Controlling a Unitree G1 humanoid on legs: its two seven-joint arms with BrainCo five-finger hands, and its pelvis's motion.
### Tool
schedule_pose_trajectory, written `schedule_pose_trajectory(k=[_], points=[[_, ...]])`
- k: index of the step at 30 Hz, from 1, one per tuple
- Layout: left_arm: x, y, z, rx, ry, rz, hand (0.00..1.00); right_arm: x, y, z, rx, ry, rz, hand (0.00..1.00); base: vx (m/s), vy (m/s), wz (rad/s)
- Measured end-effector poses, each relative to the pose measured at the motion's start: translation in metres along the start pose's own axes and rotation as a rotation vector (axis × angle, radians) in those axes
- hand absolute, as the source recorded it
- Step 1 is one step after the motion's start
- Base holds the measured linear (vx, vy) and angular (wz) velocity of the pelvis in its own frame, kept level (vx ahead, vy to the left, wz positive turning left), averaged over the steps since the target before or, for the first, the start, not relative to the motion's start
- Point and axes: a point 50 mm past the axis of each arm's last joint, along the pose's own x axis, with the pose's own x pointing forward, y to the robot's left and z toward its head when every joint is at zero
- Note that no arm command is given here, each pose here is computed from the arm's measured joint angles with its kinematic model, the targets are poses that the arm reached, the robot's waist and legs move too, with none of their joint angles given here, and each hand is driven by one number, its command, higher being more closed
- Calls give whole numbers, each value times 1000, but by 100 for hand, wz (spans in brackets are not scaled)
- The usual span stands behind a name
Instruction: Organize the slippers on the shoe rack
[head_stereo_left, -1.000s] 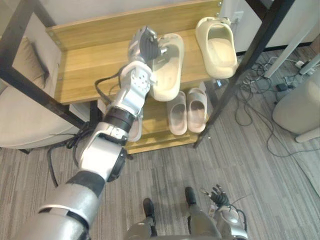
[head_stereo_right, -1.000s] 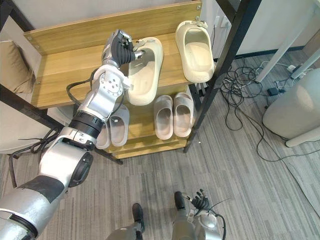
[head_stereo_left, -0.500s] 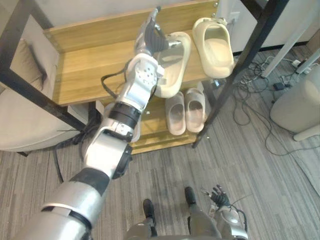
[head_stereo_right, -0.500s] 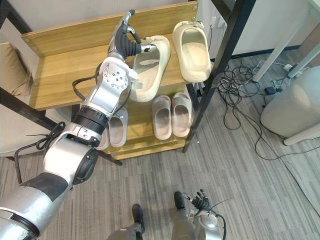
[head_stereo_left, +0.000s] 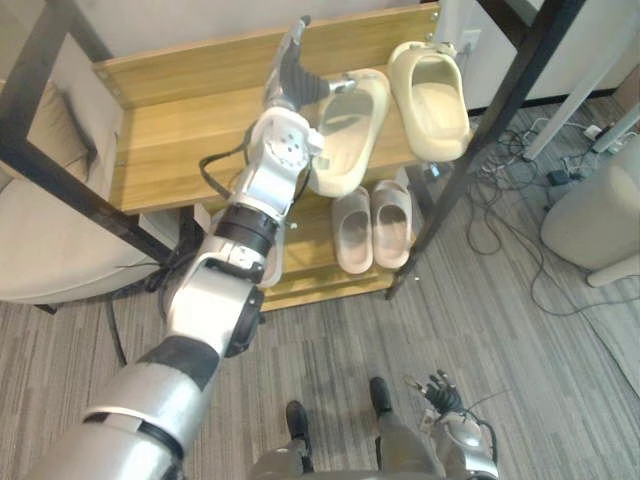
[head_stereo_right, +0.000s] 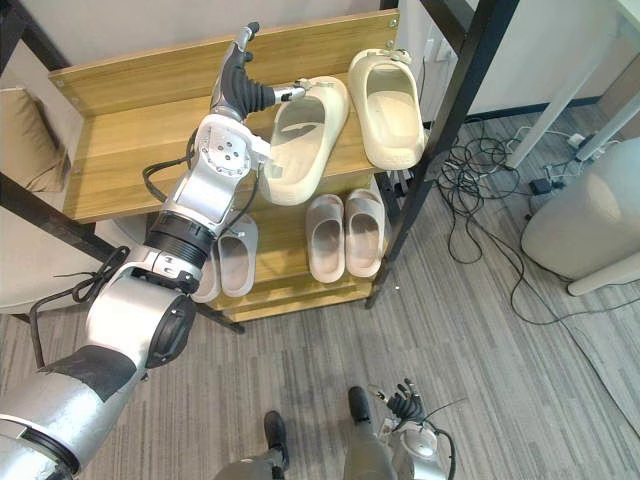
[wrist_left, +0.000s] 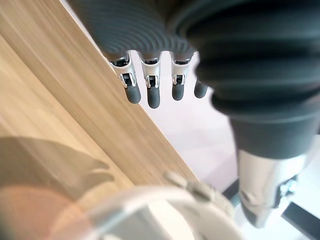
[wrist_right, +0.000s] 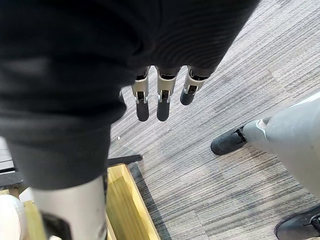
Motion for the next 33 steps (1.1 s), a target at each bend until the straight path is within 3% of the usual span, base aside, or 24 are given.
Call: schedule_pose_trajectory(k=[9,19,25,33], points=[[-9,7,8,-93,-74,58,0,-1,9,-3,-31,12,45,0,26,32,23],[-82,-1,-27,-205,-147,122,0,-4,20,-8,-79,21,94,0,35,12,25],[-128,-35,-39,-318,-90,42,0,-7,26,-14,-66,37,104,0,29,-3,18],[-154,-62,-40,-373,-44,-25,0,-12,27,-28,-67,79,105,0,-2,-2,3]])
